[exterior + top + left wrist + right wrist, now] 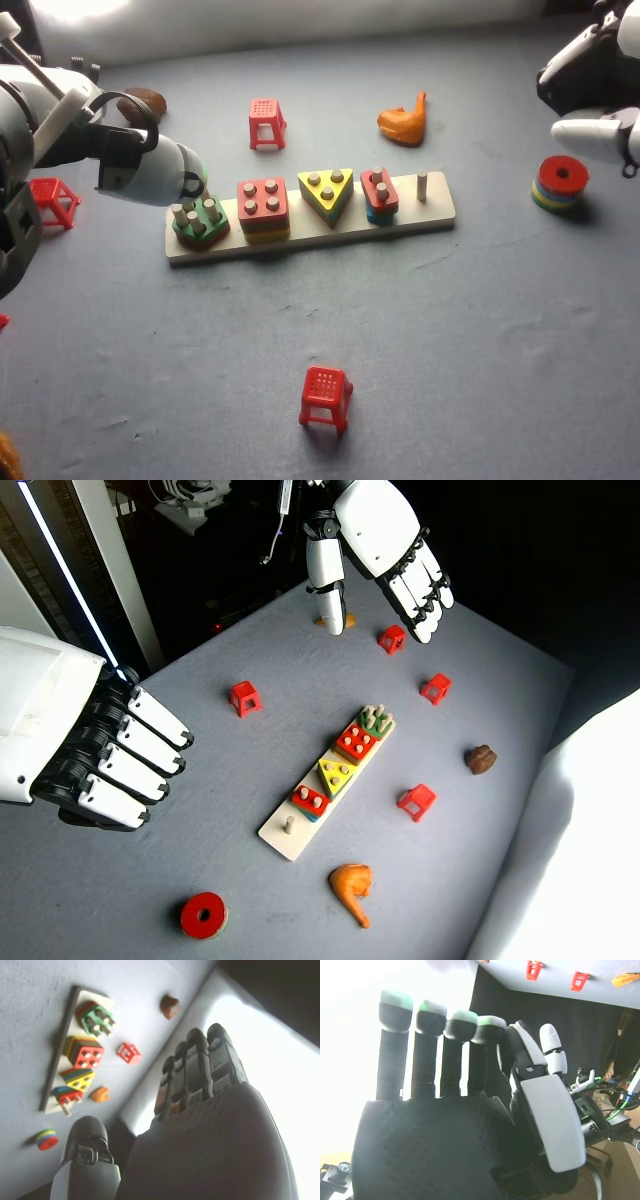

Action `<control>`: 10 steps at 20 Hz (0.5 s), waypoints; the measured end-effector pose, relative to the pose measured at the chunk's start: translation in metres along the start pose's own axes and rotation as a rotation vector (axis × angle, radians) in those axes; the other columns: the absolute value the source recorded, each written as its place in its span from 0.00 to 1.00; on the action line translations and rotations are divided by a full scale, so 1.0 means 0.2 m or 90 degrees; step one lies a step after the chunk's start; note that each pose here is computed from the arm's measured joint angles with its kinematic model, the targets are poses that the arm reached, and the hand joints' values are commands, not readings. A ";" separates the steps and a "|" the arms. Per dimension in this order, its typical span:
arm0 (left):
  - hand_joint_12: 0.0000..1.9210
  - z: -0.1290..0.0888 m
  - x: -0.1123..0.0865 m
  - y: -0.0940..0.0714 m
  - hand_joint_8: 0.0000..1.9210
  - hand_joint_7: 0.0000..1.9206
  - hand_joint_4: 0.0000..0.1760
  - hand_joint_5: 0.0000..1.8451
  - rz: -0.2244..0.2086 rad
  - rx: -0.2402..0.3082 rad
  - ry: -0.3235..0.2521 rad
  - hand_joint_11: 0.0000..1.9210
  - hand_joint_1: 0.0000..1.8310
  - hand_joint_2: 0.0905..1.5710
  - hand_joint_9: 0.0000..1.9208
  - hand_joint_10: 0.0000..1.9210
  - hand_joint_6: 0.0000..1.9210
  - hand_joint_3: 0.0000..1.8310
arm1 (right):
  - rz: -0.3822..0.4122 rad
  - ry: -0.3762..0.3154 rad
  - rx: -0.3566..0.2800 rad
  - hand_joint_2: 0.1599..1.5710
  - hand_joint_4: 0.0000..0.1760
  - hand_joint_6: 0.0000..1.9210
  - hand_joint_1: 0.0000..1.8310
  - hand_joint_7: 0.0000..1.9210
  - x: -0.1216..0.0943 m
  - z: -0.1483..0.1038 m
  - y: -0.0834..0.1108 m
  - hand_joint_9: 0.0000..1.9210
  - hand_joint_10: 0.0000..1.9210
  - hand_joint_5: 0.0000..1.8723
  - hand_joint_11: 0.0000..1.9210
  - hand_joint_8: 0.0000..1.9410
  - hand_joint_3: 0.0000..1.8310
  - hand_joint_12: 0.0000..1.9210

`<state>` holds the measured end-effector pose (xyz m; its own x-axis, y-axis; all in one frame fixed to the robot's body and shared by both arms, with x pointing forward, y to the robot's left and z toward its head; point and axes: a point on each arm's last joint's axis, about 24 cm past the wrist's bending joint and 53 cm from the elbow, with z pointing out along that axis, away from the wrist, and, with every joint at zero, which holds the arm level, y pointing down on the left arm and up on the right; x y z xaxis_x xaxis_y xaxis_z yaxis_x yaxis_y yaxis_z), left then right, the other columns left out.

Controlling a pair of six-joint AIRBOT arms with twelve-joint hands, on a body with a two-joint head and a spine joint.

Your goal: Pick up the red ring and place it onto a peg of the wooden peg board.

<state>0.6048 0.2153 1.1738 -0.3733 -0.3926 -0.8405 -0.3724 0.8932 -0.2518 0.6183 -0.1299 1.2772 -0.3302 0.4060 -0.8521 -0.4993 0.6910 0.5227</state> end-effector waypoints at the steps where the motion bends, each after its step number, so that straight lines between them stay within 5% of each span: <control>1: 0.00 0.00 0.00 0.00 0.00 0.00 0.00 0.00 0.000 0.000 0.000 0.00 0.00 0.72 0.00 0.00 0.00 0.05 | -0.001 -0.001 0.004 0.74 0.00 0.01 0.03 0.06 -0.01 0.00 -0.02 0.03 0.02 0.09 0.00 0.01 0.02 0.07; 10: 0.00 0.00 0.00 0.00 0.00 0.00 0.00 0.00 0.001 -0.001 0.000 0.00 0.00 0.75 0.00 0.00 0.00 0.01 | -0.015 0.024 0.047 0.76 0.00 0.00 0.00 0.05 0.04 0.09 -0.21 0.02 0.00 0.07 0.00 0.00 0.00 0.01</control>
<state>0.6042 0.2155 1.1739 -0.3732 -0.3913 -0.8412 -0.3736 0.8933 -0.2498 0.6507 -0.1455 1.2487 -0.3492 0.3675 -0.8620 -0.4478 0.7426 0.4980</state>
